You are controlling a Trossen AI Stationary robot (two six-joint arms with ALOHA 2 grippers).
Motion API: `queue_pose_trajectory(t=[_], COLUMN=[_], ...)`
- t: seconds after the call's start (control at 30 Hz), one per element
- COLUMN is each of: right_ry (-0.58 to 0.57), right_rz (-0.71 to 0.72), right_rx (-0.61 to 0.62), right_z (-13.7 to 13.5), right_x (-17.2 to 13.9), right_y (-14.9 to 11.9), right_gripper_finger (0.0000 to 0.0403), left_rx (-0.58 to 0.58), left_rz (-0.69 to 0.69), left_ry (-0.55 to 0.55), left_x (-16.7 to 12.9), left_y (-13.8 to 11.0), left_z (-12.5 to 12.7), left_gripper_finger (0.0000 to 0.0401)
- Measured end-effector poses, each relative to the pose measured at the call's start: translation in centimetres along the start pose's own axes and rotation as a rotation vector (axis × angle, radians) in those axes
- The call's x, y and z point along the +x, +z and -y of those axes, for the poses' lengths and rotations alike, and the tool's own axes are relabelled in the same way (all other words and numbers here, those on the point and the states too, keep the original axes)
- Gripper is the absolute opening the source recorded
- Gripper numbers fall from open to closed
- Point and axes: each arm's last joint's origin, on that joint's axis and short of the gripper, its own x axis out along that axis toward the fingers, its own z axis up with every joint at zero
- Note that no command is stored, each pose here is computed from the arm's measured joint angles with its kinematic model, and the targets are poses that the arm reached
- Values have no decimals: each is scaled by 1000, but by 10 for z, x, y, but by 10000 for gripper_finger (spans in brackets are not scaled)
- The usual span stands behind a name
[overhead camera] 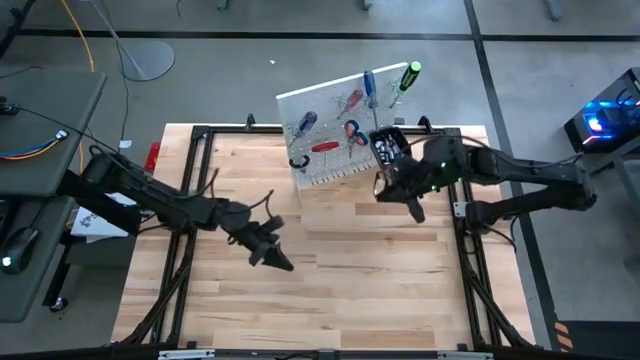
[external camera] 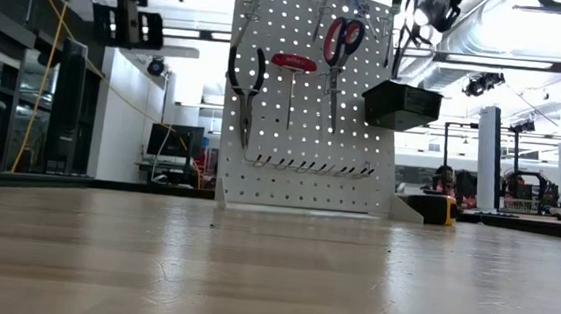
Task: Hang tools onto peg board
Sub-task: Hang the safety glasses on the peg board
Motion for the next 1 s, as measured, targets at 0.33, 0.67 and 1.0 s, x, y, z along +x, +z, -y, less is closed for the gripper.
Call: queue_pose_trajectory(t=[0.33, 0.67, 1.0], right_ry=[99, 132, 96], right_rz=[71, 94, 9], right_rx=[165, 207, 319], right_z=[40, 57, 75], right_x=[-28, -36, -33], right_y=[6, 8, -2], right_gripper_finger=[2, 2, 2], left_rx=[15, 19, 19], left_rz=[153, 188, 193], left_ry=[26, 43, 46], left_x=[-5, -3, -3], left_y=[-14, -21, -22], left_z=[8, 11, 12], left_gripper_finger=[0, 0, 0])
